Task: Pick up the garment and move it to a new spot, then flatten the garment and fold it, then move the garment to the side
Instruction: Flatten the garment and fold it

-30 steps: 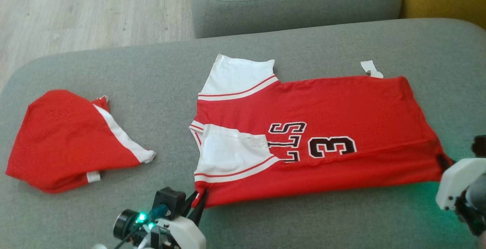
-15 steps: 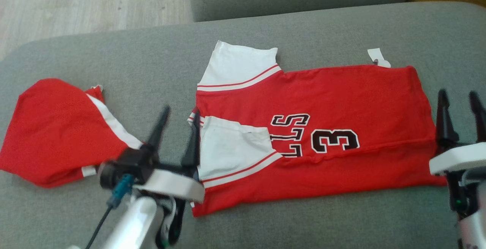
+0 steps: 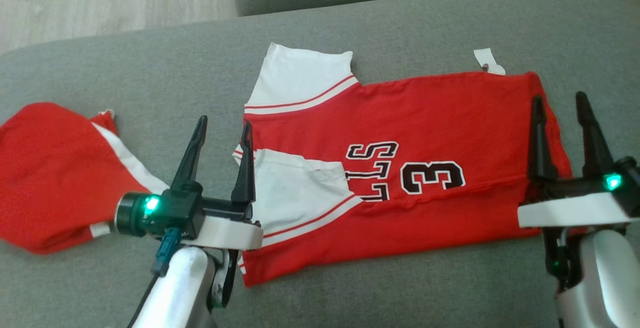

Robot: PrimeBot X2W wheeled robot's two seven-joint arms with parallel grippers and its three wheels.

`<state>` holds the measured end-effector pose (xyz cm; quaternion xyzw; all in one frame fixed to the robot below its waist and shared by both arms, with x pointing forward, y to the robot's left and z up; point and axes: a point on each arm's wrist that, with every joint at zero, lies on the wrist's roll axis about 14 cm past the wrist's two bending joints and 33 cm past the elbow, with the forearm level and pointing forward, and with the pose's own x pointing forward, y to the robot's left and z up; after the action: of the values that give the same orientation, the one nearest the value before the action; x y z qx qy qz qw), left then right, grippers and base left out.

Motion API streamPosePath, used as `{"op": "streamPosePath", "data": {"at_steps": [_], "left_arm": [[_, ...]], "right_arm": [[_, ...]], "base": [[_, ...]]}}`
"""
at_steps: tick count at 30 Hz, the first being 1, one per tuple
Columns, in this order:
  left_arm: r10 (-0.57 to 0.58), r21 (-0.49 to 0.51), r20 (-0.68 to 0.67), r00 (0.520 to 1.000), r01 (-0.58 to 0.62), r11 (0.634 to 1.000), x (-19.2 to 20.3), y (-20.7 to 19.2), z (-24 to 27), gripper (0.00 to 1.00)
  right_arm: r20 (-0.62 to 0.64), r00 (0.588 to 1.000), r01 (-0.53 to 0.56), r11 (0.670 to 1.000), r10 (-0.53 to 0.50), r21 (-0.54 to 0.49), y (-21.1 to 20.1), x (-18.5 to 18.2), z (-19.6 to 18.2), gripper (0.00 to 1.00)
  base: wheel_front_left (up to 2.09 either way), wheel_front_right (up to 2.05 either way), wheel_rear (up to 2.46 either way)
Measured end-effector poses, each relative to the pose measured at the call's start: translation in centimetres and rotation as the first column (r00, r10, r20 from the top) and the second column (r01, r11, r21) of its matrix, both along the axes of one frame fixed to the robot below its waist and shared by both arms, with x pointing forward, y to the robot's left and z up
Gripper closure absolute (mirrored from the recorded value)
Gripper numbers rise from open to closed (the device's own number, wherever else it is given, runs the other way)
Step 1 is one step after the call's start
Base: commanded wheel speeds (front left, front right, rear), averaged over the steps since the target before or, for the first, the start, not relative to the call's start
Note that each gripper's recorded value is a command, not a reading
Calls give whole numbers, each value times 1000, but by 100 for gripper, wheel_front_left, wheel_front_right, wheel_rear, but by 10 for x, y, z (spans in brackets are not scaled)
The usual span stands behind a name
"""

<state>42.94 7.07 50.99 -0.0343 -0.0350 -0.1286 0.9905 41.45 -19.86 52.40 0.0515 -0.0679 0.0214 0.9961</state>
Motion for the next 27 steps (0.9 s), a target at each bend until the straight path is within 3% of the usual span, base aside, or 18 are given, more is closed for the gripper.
{"op": "streamPosePath", "data": {"at_steps": [8, 15, 20, 27], "left_arm": [[-97, 68, -34, 995, 99, 993, 21, -13, -21, 0], [-246, 227, -114, 962, 266, 937, 111, -34, -17, 0], [-222, 276, -376, 900, 337, 900, 155, -33, -62, 0], [-226, 262, -573, 788, 437, 860, 170, -43, -120, 0]], "right_arm": [[-32, 999, 12, 1000, -12, 12, -1, 5, -13, 0], [-35, 999, 16, 1000, -16, 8, -2, 33, -20, 0], [-46, 999, 28, 1000, -28, 4, -7, 47, -27, 0], [-95, 993, 75, 997, -74, 12, -24, 44, -44, 0]], "base": [[0, 0, 0], [0, 0, 0], [0, 0, 0], [0, 0, 0]]}}
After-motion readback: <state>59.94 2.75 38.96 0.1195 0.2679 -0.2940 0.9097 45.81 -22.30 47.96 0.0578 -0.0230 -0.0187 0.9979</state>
